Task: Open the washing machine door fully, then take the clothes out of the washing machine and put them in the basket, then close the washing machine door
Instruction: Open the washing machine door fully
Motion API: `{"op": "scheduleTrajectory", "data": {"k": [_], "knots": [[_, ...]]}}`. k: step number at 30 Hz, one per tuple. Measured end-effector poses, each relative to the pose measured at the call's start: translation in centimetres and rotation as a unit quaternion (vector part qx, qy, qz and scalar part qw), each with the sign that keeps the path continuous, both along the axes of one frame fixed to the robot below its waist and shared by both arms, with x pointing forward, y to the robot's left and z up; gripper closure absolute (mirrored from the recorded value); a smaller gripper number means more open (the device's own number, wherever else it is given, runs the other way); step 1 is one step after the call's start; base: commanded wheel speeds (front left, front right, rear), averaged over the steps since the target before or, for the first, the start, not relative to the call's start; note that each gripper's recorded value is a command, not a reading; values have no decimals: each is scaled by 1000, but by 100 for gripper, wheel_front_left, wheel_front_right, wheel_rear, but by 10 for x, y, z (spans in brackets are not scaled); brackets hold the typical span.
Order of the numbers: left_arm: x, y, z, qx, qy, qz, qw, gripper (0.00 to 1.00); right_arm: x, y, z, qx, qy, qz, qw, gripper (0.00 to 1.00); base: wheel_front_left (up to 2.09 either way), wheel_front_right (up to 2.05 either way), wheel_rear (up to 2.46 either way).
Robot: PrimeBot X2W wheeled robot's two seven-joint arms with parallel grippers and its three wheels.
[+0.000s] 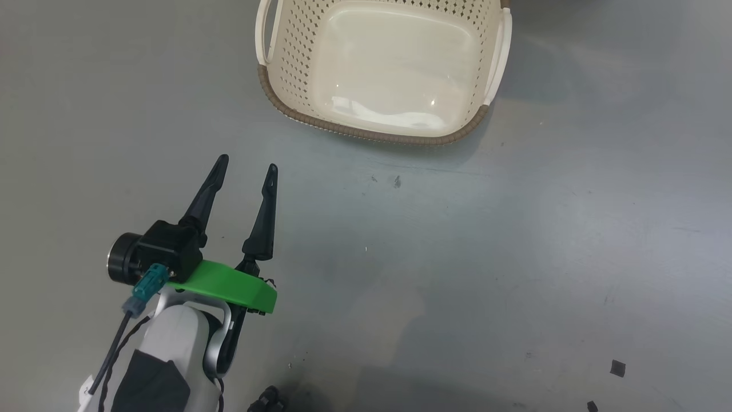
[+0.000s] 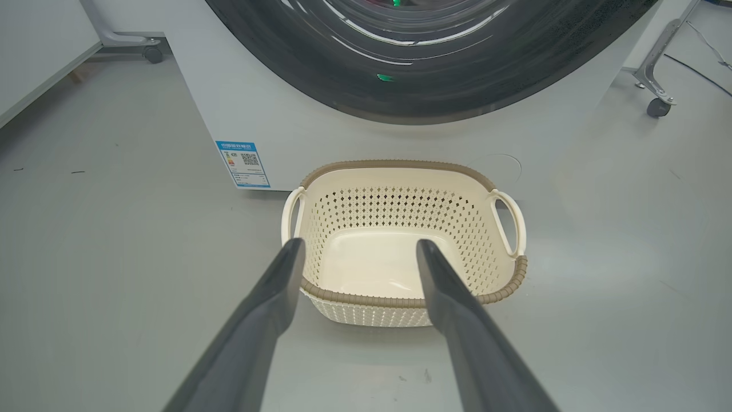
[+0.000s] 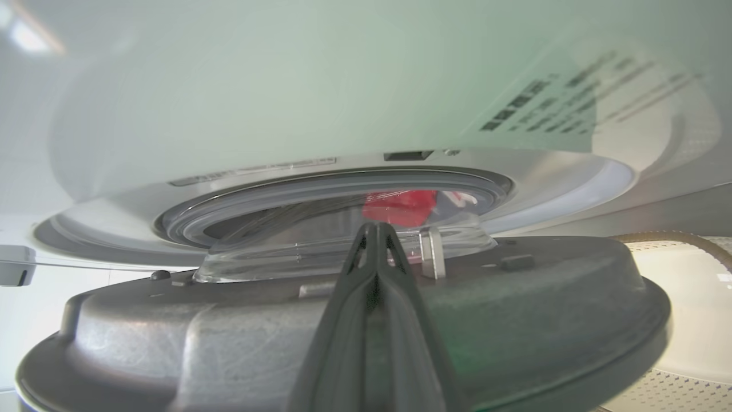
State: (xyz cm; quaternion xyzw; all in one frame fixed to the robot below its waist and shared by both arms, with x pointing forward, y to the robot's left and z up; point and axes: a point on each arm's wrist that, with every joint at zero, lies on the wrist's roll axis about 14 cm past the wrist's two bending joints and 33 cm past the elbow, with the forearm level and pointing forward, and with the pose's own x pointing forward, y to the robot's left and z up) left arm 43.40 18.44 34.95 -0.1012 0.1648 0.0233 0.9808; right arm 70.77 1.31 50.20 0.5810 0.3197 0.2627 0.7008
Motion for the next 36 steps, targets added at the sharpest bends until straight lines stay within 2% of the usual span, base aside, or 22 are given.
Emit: {"op": "scheduleTrajectory", "data": {"k": [15,36], "knots": [[2,-3,27,-1,-33,-2,999,0,-28,5,1,3,34,28,999,100,0,0,0],[-7,-4,69,-5,-79,4,997,0,-94,20,-1,1,84,91,992,100,0,0,0]]}}
